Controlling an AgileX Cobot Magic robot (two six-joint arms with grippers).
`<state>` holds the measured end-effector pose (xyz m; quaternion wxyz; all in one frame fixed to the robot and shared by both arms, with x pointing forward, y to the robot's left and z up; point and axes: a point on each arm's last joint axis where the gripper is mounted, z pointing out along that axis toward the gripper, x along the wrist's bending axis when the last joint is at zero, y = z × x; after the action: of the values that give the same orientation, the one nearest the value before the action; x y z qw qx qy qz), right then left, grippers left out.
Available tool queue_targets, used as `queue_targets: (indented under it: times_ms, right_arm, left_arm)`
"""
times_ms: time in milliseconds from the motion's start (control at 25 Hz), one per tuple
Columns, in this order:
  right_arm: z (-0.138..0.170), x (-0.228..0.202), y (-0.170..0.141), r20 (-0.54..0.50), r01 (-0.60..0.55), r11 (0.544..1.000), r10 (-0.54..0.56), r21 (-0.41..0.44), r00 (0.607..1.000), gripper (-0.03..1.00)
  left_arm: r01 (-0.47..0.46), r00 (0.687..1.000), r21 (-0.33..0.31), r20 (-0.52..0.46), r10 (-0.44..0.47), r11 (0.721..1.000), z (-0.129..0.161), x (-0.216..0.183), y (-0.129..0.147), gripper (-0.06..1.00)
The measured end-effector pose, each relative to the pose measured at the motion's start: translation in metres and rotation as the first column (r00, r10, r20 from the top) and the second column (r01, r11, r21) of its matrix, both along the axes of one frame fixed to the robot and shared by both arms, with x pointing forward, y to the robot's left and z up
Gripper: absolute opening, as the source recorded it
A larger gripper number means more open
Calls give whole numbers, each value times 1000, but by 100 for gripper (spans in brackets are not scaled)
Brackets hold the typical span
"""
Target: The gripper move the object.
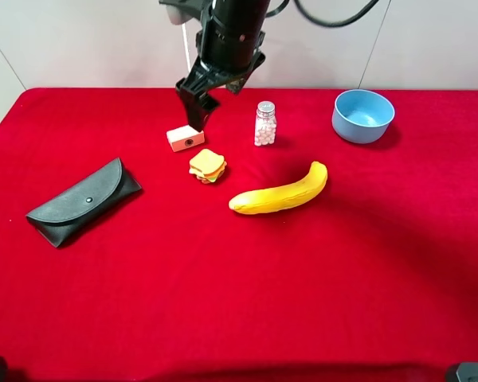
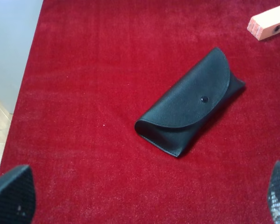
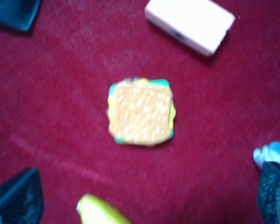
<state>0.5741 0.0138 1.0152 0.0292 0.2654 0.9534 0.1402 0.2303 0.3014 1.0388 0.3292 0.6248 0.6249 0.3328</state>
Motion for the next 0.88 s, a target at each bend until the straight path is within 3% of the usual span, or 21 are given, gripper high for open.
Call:
queue_targets:
  times_ms: [400,880]
  right_arm:
    - [44,-28,-24,9,-6,1000,5,11,1000,69]
    - [60,-92,-82,-40,9,1000,-10,-29,999,69]
  left_arm:
    - [0,1000,0,0,0,1000,0,0,0,99]
    - [0,1000,0,0,0,1000,0,0,0,99]
